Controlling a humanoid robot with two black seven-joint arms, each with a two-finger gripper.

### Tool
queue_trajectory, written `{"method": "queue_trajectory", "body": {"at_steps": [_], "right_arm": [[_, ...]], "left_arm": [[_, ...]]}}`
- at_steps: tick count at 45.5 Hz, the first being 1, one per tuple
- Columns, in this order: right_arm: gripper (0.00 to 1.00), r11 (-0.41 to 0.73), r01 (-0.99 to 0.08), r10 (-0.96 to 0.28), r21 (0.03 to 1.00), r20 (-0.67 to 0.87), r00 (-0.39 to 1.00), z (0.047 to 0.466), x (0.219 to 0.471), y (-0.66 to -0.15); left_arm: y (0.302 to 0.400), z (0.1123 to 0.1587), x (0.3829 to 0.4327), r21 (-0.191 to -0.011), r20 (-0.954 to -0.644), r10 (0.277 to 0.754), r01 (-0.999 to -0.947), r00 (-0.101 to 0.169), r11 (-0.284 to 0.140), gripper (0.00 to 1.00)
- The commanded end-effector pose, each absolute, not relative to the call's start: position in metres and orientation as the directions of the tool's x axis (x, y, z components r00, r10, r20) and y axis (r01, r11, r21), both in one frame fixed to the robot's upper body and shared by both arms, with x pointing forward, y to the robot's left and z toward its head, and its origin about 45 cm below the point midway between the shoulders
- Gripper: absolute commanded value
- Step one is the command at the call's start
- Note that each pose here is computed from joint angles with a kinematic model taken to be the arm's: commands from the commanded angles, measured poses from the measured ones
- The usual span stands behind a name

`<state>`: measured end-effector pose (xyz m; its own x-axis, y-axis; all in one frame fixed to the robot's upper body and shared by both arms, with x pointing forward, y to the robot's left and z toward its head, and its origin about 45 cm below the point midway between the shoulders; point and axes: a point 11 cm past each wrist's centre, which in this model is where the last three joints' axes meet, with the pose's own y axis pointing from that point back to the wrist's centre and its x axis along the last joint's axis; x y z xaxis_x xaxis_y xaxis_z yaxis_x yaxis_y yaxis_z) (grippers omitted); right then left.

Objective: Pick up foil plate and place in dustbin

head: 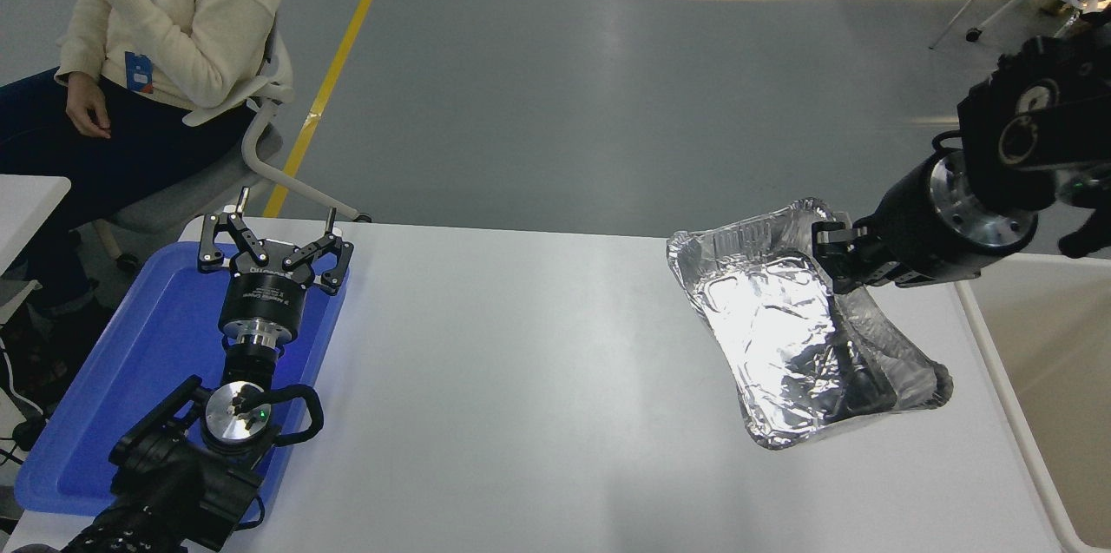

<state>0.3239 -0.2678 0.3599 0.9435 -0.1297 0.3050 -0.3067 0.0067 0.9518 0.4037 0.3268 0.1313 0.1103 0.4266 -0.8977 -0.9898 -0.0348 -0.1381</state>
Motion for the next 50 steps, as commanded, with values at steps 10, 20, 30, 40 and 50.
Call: {"method": "queue_trajectory", "body": {"at_steps": [10, 20, 30, 40, 50], "right_arm": [[0.0, 0.055, -0.261, -0.233, 0.964, 0.267, 0.935, 0.363, 0.317, -0.377], [0.0, 0.073, -0.257, -0.303, 0.964, 0.267, 0.915, 0.354, 0.303, -0.438], [0.0, 0.127, -0.26, -0.414, 0.957, 0.289, 0.863, 0.346, 0.294, -0.505], [0.0, 0.163, -0.3, -0.52, 0.94, 0.34, 0.784, 0.337, 0.295, -0.552], [0.0, 0.21, -0.317, -0.579, 0.925, 0.379, 0.721, 0.319, 0.296, -0.586]], "left_arm": [[0.3268, 0.1313, 0.4037, -0.138, -0.898, 0.427, -0.9898, 0.11, -0.035, 1.0], [0.3272, 0.1309, 0.4036, -0.137, -0.898, 0.426, -0.9899, 0.109, -0.037, 1.0], [0.3268, 0.1313, 0.4037, -0.138, -0.898, 0.427, -0.9898, 0.11, -0.035, 1.0], [0.3268, 0.1313, 0.4037, -0.138, -0.898, 0.427, -0.9898, 0.11, -0.035, 1.0], [0.3269, 0.1313, 0.4037, -0.138, -0.898, 0.425, -0.9898, 0.11, -0.036, 1.0]]}}
